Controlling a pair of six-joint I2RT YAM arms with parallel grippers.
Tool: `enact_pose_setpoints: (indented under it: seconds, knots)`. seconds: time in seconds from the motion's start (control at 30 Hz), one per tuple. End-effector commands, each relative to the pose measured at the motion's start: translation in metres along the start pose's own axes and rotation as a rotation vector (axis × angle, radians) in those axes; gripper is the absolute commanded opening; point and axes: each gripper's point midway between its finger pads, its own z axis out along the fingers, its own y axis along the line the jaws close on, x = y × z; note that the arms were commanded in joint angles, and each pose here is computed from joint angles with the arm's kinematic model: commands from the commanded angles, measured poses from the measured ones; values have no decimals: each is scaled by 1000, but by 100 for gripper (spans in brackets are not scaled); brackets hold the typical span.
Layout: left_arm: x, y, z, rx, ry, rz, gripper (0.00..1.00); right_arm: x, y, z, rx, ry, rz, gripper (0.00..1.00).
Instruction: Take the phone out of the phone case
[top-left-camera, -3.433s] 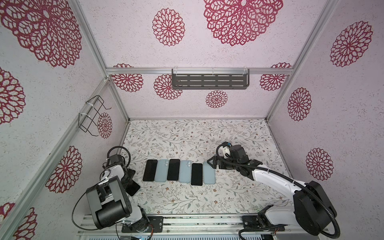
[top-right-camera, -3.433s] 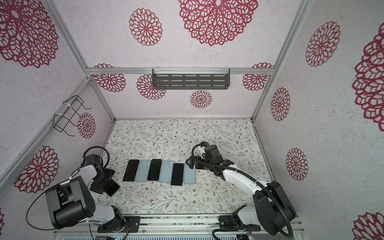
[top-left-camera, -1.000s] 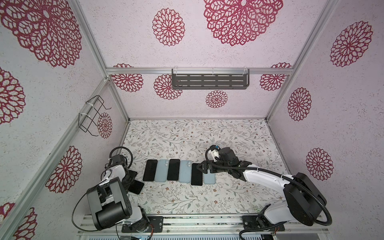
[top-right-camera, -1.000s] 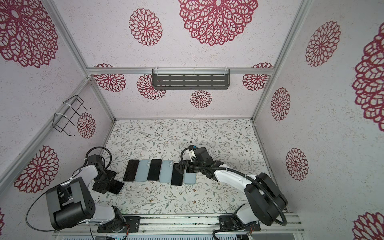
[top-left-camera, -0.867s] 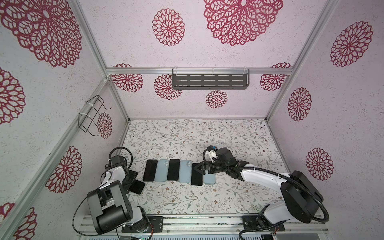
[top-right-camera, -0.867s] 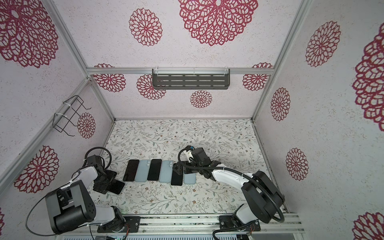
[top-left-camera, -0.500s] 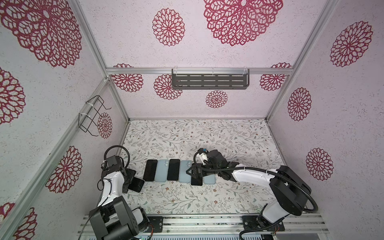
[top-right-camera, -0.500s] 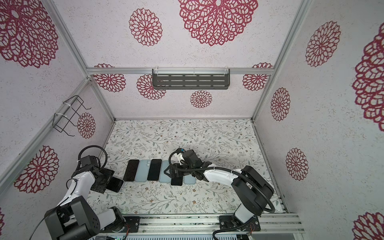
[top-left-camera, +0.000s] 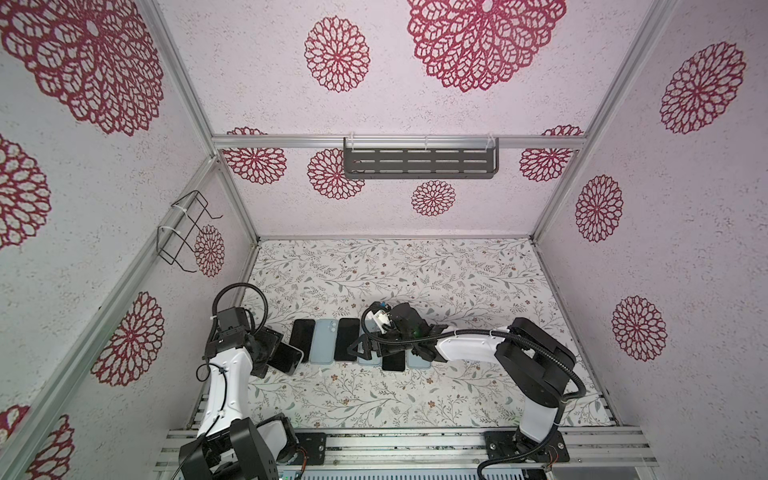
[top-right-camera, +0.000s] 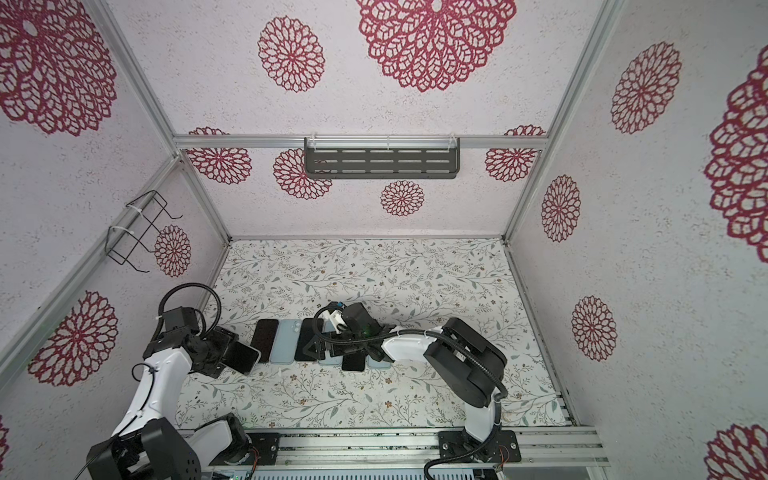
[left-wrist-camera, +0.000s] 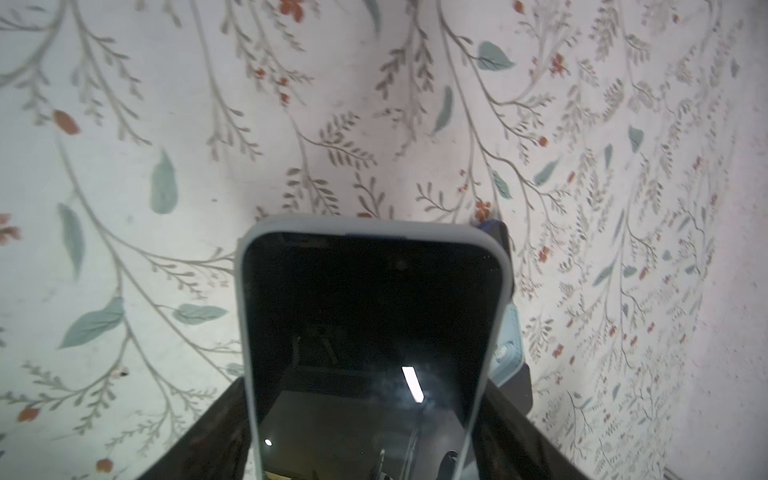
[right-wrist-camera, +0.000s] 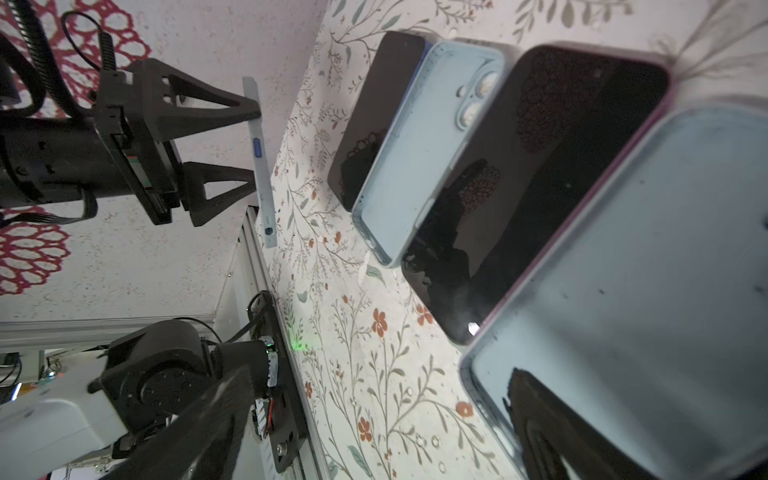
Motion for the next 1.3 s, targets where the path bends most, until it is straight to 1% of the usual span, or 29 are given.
enact_pose_setpoints:
  seconds: [0.0,0.2,0.47,0.63,0.8,0.9,1.1,1.27]
  knots:
    - [6,-42,-15,118,-10,57,69,-12,35,7,-114,-25,-39,99]
    - [29,-75,-15,158,25,141,69,-17,48,10,-171,-54,-56,98]
    - [62,-110,-15,202,70,240,68,-22,44,16,-151,-78,-54,95]
    - [78,-122,-14,227,87,277,68,-30,40,19,-135,-107,-41,90]
    - [92,-129,-10,232,106,308,67,-40,36,17,-114,-149,-32,83]
    - [97,-131,-7,232,115,317,67,-45,34,14,-117,-167,-20,75]
    - [106,-139,-3,240,125,338,67,-50,35,12,-128,-180,-10,56]
    - [114,-149,-2,256,132,363,67,-50,35,9,-128,-181,-3,34]
